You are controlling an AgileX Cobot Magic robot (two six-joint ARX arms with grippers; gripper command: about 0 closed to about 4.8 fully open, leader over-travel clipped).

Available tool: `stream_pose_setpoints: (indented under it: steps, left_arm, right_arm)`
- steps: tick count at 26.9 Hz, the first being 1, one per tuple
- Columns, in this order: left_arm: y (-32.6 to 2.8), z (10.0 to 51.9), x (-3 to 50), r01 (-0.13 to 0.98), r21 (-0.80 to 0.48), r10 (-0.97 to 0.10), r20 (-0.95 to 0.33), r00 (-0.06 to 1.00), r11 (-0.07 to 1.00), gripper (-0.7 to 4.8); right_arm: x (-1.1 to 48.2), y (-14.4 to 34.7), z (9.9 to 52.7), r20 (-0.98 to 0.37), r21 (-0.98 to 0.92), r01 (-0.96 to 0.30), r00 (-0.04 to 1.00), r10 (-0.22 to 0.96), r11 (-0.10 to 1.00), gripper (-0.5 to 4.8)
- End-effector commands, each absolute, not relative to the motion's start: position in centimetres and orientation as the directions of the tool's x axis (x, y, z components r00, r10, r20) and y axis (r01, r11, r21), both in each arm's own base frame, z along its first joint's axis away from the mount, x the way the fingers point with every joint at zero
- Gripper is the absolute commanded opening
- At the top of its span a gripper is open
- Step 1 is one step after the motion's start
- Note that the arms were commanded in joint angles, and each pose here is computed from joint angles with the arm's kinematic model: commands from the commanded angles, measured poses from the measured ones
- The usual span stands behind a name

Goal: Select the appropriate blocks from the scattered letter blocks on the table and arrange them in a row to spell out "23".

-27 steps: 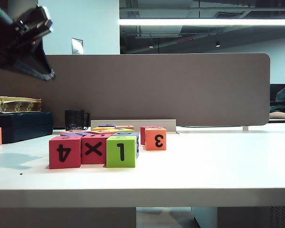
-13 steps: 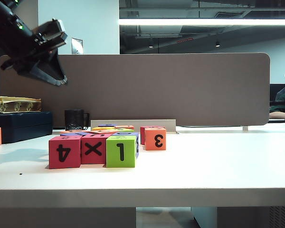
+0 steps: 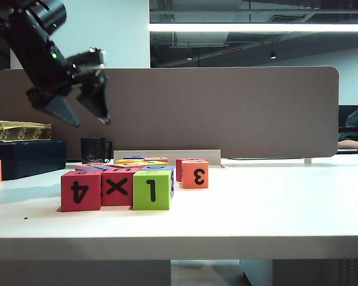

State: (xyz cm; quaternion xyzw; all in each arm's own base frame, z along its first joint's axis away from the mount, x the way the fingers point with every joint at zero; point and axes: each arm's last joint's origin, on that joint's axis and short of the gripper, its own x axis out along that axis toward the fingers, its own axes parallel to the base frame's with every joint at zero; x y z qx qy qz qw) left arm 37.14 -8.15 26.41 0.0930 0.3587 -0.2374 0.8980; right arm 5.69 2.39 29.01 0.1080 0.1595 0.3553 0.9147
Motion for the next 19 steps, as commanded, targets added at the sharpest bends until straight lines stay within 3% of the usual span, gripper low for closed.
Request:
stream_pose_setpoints:
  steps: [1,19]
  left_arm:
    - [-8.5,25.9,37.7,0.506,0.045,-0.320,-0.726,0.609,0.862,4.25]
    - [-9.0,23.4,39.4,0.599,0.109,-0.275,-0.814,0.512,0.793,4.26]
  right_arm:
    - [5.7,2.4,29.2,-0.202,0.299,-0.622,0.700,0.685,0.724,-0.01]
    - [5.7,2.4,29.1,-0.212,0.306,-0.619,0.697,0.685,0.723,-0.01]
